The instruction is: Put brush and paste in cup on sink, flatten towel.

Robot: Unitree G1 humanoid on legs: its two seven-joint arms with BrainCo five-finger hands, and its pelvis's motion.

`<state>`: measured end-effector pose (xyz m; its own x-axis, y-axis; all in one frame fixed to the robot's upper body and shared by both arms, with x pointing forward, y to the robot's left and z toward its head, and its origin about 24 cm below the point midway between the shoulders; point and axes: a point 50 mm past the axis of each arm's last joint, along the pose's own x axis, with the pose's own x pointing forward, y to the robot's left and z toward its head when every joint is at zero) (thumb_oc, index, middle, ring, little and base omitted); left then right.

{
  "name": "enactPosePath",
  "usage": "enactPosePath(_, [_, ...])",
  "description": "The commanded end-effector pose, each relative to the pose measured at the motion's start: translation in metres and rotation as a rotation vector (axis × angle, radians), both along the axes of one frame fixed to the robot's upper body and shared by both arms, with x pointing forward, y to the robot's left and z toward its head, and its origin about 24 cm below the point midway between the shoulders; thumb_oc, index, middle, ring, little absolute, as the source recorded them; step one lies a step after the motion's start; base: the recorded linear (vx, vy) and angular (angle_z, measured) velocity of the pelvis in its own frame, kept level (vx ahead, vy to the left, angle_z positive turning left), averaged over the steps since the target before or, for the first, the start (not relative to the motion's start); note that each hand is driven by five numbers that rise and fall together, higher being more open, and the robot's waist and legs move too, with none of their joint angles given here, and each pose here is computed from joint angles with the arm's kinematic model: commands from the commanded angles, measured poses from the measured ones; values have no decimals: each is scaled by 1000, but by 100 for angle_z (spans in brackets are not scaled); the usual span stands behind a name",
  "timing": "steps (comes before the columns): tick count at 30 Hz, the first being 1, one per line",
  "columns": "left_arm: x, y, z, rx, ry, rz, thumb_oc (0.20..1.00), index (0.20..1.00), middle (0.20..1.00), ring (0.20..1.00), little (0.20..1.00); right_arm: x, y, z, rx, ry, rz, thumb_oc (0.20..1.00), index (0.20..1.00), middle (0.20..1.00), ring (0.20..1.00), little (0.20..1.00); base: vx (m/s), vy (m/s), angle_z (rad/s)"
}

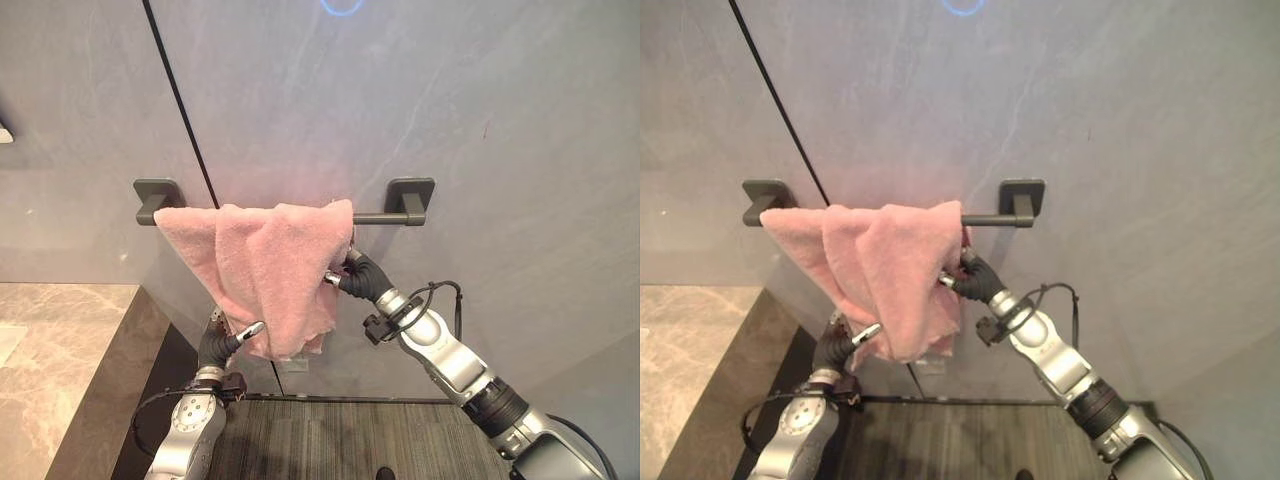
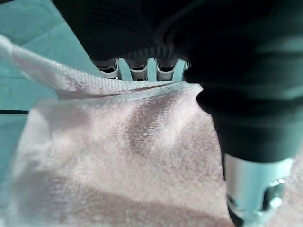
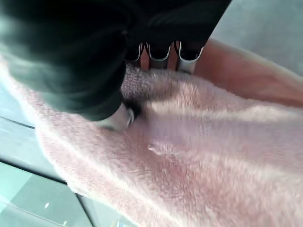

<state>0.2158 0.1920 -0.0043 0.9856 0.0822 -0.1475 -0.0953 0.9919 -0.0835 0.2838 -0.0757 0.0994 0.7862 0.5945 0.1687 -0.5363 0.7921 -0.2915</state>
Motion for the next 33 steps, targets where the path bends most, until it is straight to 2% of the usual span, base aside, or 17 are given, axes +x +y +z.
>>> enactPosePath(1, [10, 23, 22, 123, -89, -18, 1000, 1000, 1000, 1000, 1000, 2, 13, 16, 62, -66, 24, 200, 200, 200, 200, 200, 0, 0, 0])
enactPosePath(14, [-3, 40, 9, 173, -14, 26, 1000, 1000, 1000, 1000, 1000, 0, 2, -25, -23, 80, -21, 200, 200, 200, 200, 200, 0, 0, 0])
enactPosePath(22, [-2, 41, 9, 182, -10, 30, 1000, 1000, 1000, 1000, 1000, 0, 2, -29, -33, 95, -25, 200, 200, 200, 200, 200, 0, 0, 0])
enactPosePath(23, [-2, 41, 10, 186, -11, 27, 1000, 1000, 1000, 1000, 1000, 0, 2, -29, -35, 95, -25, 805, 805, 805, 805, 805, 0, 0, 0])
enactPosePath(24, [-2, 41, 10, 187, -11, 27, 1000, 1000, 1000, 1000, 1000, 0, 2, -29, -36, 96, -22, 1000, 1000, 1000, 1000, 1000, 0, 0, 0])
enactPosePath(33, [0, 42, 10, 186, -15, 43, 1000, 1000, 1000, 1000, 1000, -2, 2, -32, -49, 99, -30, 1000, 1000, 1000, 1000, 1000, 3, 1, 1])
